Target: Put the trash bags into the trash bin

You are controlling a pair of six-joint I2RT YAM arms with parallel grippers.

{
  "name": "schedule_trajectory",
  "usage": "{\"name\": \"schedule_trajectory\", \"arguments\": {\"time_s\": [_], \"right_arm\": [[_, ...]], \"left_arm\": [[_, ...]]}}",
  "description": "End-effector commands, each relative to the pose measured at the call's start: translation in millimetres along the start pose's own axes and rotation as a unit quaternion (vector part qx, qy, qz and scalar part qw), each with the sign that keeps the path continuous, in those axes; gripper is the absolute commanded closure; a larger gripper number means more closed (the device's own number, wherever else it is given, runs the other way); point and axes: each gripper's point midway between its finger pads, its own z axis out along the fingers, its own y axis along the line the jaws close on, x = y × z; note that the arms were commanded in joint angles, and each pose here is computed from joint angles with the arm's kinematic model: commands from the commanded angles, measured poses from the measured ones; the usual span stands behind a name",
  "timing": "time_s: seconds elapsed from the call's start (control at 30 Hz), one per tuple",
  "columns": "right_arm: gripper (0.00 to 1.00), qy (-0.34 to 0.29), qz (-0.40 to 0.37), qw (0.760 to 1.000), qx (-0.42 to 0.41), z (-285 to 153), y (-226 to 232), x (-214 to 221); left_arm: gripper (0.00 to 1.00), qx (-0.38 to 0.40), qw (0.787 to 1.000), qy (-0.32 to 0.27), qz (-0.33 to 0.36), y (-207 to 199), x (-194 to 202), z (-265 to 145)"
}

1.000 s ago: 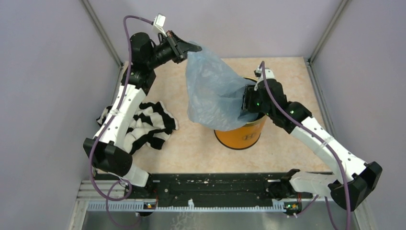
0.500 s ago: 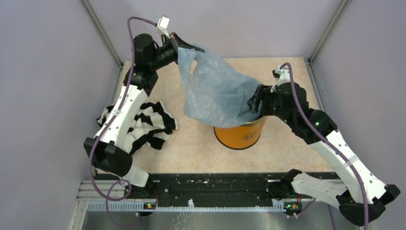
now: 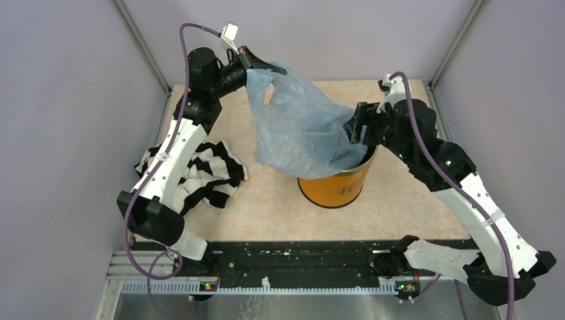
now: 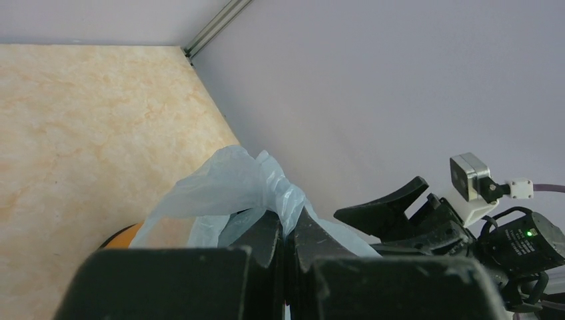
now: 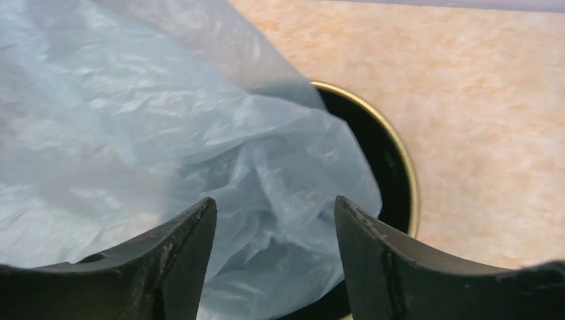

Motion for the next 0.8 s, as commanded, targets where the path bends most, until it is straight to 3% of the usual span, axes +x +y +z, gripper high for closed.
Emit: {"name": "schedule_trajectory", "arguments": {"time_s": [0.0,0.2,0.27,0.4,0.5,0.77], "right_arm": [[0.38,-0.019,-0.032,0.996,0.086,23.4,-25.5,-11.8],[0.62,0.063,-0.046,0.989,0.126,68.4,-42.7,54.0],[0.65,0.087,-0.041,0.987,0.128,72.7,-45.5,76.0],[0.65,0.101,-0.031,0.986,0.129,69.9,-47.0,87.3],[0.65,0.089,-0.026,0.987,0.128,59.6,-44.9,72.6],[0.46,0.026,-0.002,0.996,0.08,14.3,-26.8,17.9]], "left_arm": [[1.0,0.023,0.999,-0.016,0.03,-20.0,-8.2,-1.1],[1.0,0.021,0.999,-0.011,0.029,-17.6,-5.4,2.5],[1.0,0.02,0.999,-0.011,0.031,-17.2,-5.0,2.3],[1.0,0.017,0.999,-0.008,0.03,-14.7,-3.3,2.8],[1.0,0.016,0.999,-0.007,0.03,-13.1,-1.9,2.9],[1.0,0.013,1.0,-0.004,0.027,-10.0,1.3,4.3]]}}
